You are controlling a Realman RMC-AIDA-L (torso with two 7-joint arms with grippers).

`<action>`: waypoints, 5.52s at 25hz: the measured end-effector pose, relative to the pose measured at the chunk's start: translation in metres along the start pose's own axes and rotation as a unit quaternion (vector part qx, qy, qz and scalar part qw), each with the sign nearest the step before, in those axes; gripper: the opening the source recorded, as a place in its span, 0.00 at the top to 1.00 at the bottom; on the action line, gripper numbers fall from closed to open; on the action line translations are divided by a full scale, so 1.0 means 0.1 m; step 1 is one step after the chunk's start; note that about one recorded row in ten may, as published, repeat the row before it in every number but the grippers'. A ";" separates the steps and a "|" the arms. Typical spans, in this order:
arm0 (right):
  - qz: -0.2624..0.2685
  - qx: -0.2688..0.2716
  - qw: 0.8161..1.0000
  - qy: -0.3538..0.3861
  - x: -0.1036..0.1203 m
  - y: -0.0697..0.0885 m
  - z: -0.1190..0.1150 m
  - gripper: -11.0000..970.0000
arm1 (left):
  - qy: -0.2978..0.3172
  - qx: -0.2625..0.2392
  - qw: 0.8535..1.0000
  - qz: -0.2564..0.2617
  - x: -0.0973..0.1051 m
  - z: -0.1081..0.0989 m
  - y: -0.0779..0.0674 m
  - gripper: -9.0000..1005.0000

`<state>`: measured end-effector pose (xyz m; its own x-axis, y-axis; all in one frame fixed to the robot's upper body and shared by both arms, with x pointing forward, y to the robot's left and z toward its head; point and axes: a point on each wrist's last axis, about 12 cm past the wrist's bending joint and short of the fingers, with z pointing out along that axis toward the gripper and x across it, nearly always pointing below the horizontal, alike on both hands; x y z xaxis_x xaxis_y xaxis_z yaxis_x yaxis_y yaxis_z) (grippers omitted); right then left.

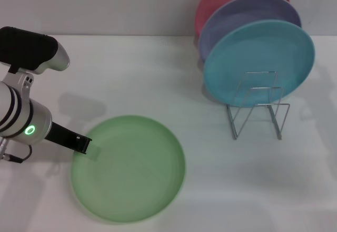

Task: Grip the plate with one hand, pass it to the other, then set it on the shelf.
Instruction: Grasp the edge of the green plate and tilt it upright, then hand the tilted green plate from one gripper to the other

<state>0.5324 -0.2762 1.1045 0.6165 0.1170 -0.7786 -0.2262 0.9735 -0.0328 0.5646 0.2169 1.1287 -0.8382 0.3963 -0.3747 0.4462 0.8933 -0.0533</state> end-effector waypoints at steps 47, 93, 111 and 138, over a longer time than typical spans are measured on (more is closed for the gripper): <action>0.016 -0.011 1.000 -0.022 -0.01 0.10 0.17 0.16 | -0.090 -0.021 0.995 0.043 -0.26 -0.35 -0.07 0.96; 0.136 -0.250 0.923 0.257 -0.19 0.94 1.73 0.16 | -0.188 -0.060 0.979 0.044 -0.39 -0.54 0.07 0.96; 0.071 -0.251 0.810 0.525 -0.47 0.86 2.12 0.16 | -0.208 -0.072 0.974 0.055 -0.45 -0.58 0.11 0.96; 0.058 -0.287 0.732 0.616 -0.06 1.19 2.23 0.16 | -0.242 -0.069 0.966 0.064 -0.51 -0.70 0.08 0.95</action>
<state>0.6701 -0.1173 1.2448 -0.4989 -0.4167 -0.7599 -0.7200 0.6873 0.0958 0.5887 0.2187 1.2117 -0.5191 0.3904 -0.7603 0.4631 0.8762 0.1337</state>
